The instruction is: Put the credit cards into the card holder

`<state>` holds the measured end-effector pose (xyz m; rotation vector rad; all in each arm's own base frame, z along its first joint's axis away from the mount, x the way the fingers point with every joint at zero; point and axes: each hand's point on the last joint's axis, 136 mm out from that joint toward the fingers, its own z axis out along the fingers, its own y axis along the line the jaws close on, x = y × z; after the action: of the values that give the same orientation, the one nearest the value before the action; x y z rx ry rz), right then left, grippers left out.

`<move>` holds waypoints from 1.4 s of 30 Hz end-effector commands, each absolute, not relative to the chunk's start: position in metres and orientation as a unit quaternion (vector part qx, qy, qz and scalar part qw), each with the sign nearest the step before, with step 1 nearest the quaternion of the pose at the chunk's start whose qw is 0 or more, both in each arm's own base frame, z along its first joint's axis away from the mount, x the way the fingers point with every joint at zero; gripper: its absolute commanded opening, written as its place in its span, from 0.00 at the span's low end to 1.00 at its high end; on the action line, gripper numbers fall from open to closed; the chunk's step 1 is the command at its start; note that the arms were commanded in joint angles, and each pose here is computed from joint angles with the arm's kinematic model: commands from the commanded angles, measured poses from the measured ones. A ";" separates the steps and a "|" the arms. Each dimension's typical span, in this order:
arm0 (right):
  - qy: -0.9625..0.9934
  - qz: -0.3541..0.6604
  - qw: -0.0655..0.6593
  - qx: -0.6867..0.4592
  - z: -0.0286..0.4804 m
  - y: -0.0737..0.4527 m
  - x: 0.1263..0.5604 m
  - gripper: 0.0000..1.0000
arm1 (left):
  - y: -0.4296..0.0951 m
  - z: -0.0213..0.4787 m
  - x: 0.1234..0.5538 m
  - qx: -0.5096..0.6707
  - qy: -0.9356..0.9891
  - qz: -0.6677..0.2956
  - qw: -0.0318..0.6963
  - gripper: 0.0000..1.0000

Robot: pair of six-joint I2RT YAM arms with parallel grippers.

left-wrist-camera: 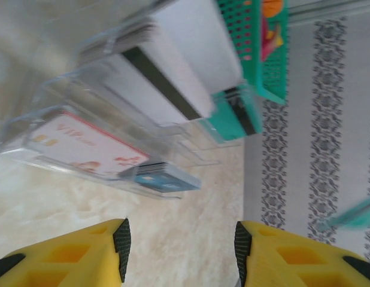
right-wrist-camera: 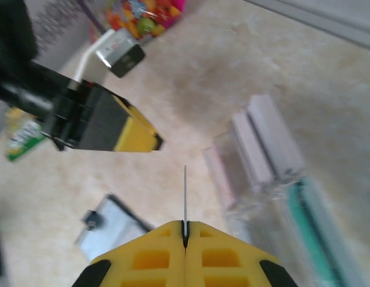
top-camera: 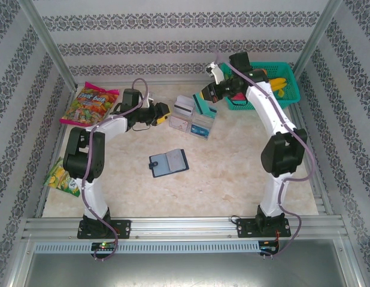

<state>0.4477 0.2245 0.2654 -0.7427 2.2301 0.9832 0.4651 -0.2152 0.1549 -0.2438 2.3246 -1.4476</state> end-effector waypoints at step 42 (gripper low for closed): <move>0.759 0.582 0.237 -0.169 0.280 0.247 0.411 0.03 | -0.302 0.261 0.408 0.136 0.725 -0.636 0.225 0.30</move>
<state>0.4171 0.2526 0.2608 -0.4289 2.1470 1.5786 0.4085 -0.3052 0.2373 0.3251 2.0618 -1.7865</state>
